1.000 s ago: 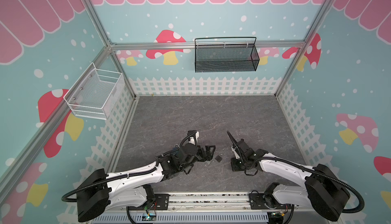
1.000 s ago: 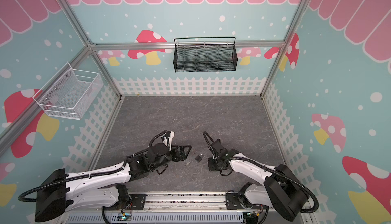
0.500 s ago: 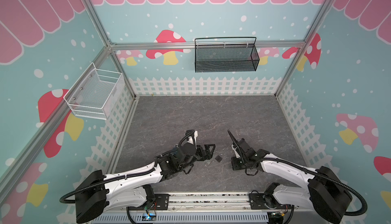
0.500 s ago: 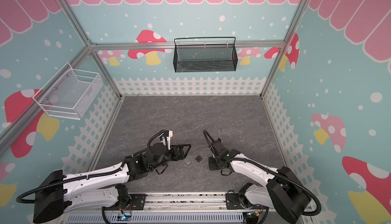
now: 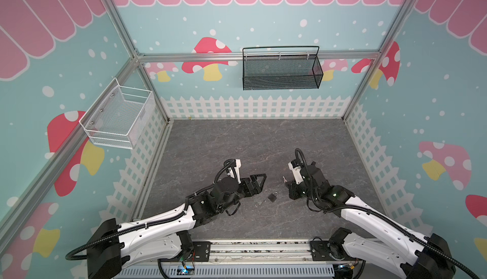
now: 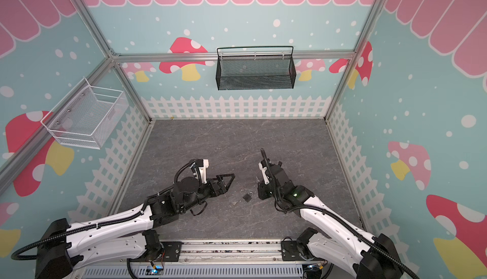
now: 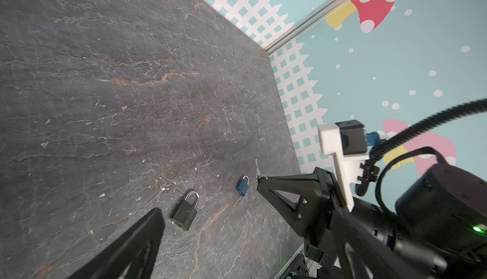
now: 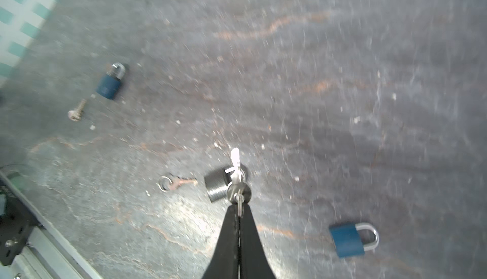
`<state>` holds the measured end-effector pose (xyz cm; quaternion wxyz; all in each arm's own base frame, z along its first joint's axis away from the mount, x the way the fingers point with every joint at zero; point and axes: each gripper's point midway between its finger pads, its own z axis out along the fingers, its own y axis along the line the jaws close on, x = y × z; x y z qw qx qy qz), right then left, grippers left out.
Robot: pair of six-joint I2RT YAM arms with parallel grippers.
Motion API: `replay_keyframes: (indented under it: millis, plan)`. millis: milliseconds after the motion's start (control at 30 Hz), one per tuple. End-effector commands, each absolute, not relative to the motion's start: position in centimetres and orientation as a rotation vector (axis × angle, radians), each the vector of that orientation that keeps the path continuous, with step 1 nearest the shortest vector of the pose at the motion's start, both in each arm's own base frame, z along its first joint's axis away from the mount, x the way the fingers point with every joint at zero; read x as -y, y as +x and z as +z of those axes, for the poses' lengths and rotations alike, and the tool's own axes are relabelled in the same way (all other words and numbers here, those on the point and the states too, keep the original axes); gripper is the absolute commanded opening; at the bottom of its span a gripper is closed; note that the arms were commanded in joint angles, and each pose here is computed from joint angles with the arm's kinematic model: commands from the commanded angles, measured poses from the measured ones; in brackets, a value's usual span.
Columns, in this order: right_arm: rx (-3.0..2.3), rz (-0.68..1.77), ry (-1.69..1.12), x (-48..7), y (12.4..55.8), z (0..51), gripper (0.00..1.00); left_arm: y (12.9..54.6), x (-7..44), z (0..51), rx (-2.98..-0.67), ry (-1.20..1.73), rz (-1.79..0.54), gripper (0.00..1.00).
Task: Unlock with the key
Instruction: 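Lift the key with the right gripper toward the left gripper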
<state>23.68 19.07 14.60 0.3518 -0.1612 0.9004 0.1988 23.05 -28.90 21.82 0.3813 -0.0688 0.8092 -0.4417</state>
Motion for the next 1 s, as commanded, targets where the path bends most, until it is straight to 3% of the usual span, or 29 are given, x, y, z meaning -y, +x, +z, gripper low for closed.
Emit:
replay_keyframes:
  millis: [0,400,967]
  plan:
    - [-2.194,0.548,-0.504,-20.3,24.7,18.0,0.00,24.0,30.4,24.8,-2.019,-0.139,-1.180,0.95]
    - [-1.998,0.683,-0.628,-22.6,24.1,22.3,0.00,25.8,35.1,25.4,-2.085,0.008,-1.313,0.69]
    - [-1.949,0.724,-0.670,-22.9,23.2,23.0,0.00,27.4,37.0,24.0,-2.127,0.002,-1.305,0.33]
